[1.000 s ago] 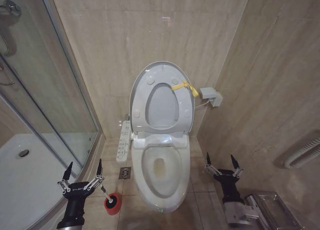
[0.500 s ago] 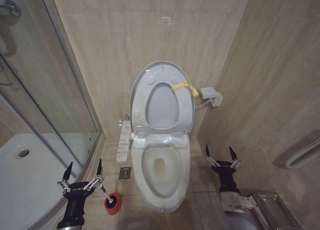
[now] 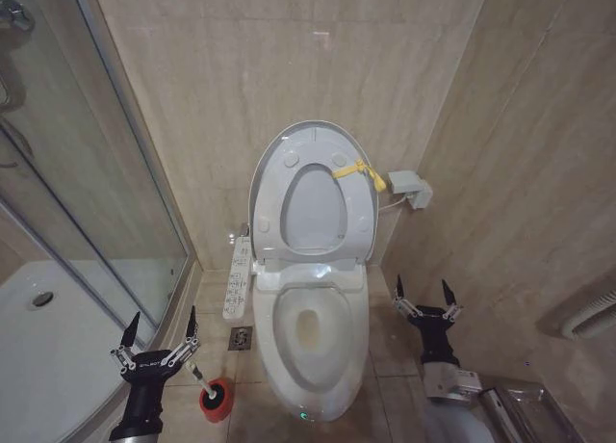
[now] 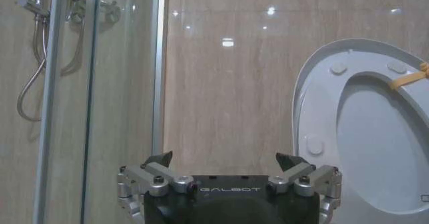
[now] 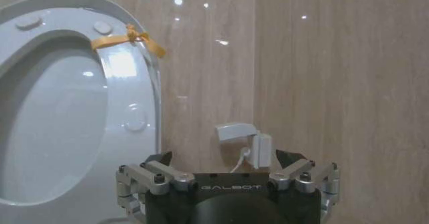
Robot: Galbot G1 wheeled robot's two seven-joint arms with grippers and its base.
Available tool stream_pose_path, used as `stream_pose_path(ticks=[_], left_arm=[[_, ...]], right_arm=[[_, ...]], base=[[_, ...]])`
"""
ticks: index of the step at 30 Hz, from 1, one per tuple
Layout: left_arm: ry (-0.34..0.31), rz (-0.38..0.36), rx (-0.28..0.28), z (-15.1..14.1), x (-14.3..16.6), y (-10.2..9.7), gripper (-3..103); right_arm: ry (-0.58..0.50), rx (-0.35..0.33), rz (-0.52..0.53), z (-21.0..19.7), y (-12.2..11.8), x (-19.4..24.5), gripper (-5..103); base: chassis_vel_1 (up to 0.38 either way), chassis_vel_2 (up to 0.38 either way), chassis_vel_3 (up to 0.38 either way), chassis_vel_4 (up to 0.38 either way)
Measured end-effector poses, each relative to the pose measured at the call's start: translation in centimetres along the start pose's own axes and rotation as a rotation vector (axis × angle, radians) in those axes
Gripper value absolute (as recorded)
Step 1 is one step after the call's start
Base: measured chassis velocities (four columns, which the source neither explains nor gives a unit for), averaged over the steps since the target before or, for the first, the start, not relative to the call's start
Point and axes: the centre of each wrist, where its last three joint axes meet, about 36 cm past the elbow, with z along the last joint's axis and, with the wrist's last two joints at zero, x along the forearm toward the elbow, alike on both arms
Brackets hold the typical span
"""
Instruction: Open the toilet lid, clean the toilet bowl with a toilet brush, close the toilet lid, and flush.
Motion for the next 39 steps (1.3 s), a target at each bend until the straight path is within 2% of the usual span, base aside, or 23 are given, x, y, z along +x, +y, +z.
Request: stream_pose_path(ticks=[7, 14, 21, 27, 32, 39], left_arm=[[0.0, 0.0, 0.0, 0.0, 0.0, 0.0, 100], [0.0, 0.0, 0.0, 0.0, 0.0, 0.0, 100], [0.0, 0.0, 0.0, 0.0, 0.0, 0.0, 100], [0.0, 0.0, 0.0, 0.0, 0.0, 0.0, 100], [0.0, 0.0, 0.0, 0.0, 0.0, 0.0, 100], [0.0, 0.0, 0.0, 0.0, 0.0, 0.0, 100]], right_arm=[[0.007, 0.021, 0.051, 0.6, -0.3, -1.0, 100], [-0.026, 0.056, 0.048, 0.9, -0.3, -2.6, 100], [-0.054, 0.073, 0.046, 1.6, -0.1, -7.0, 100], [-0.077, 0.071, 0.077, 2.9, 0.2, -12.8, 100], [-0.076, 0.052, 0.102, 3.4, 0.6, -17.1, 100], [-0.096, 0.023, 0.124, 1.8, 1.5, -22.3, 100]], base=[[-0.005, 0.005, 0.008, -0.008], [-0.063, 0.068, 0.061, -0.071], [-0.01, 0.006, 0.007, -0.009], [0.0, 0.0, 0.0, 0.0], [0.0, 0.0, 0.0, 0.0], [0.0, 0.0, 0.0, 0.0]])
